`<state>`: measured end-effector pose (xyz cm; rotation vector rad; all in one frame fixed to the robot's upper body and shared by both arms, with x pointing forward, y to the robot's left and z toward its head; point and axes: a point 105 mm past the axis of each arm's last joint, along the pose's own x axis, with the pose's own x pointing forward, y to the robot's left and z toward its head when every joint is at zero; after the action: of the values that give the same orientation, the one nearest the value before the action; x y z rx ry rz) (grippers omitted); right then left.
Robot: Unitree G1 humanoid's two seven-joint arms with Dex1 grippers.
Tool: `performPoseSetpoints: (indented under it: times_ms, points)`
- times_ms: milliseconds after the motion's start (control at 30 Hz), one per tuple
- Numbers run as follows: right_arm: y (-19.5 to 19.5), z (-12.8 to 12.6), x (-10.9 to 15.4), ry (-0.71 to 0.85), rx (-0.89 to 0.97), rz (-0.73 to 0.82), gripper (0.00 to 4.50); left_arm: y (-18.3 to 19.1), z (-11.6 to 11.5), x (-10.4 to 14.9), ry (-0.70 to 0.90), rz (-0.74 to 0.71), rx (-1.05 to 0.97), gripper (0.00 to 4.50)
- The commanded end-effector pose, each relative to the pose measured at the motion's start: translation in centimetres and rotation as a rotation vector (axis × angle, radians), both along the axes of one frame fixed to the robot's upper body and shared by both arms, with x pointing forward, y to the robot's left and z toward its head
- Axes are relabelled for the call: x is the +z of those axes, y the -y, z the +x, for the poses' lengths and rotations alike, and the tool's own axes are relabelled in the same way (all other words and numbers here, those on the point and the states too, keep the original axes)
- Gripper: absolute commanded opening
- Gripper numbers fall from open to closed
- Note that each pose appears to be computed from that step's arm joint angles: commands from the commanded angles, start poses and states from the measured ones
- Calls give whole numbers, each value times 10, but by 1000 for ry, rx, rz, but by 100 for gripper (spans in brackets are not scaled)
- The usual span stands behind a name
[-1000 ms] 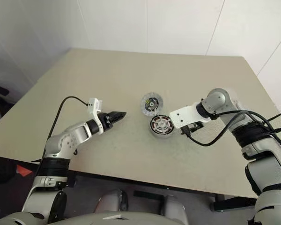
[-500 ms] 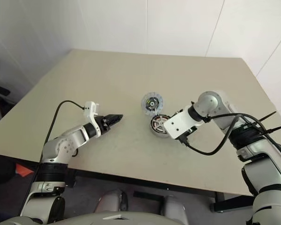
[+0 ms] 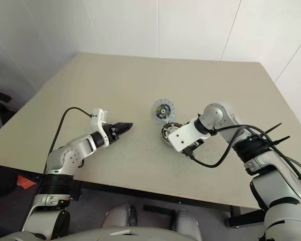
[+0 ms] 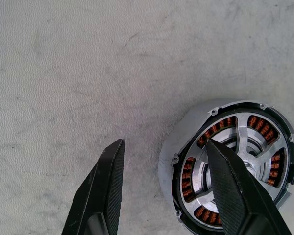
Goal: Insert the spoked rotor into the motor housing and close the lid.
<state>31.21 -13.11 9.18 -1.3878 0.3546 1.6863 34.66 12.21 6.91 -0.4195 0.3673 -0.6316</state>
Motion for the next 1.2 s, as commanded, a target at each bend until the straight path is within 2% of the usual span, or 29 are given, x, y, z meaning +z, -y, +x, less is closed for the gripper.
performPoseSetpoints:
  times_ms: [33,200,233,300,467,533,567,800,967,1067,1200]
  points:
    - [0,5,9,35,-1,2,293,2,3,13,48,-1,-8,260]
    - [-6,3,-1,23,-5,1,293,1,3,13,48,2,-3,260]
    - [-6,4,-2,24,-9,0,275,0,4,13,48,2,-1,260]
    - [-6,6,-4,27,-14,-1,230,0,4,13,48,2,0,260]
    - [-7,10,-5,42,-25,3,59,-1,4,13,49,4,3,260]
    - [-7,11,-5,49,-27,4,10,-1,4,13,49,4,4,260]
    - [-6,12,-5,52,-29,5,1,-1,4,12,48,4,5,260]
    - [-4,13,-3,53,-38,27,1,-1,4,11,43,1,12,260]
    - [-5,20,6,73,-127,108,1,0,4,8,35,-6,21,260]
    - [-5,18,19,-9,-233,206,1,1,3,6,28,-15,30,260]
    - [-3,14,46,-210,-464,362,1,6,-1,0,14,-30,35,260]
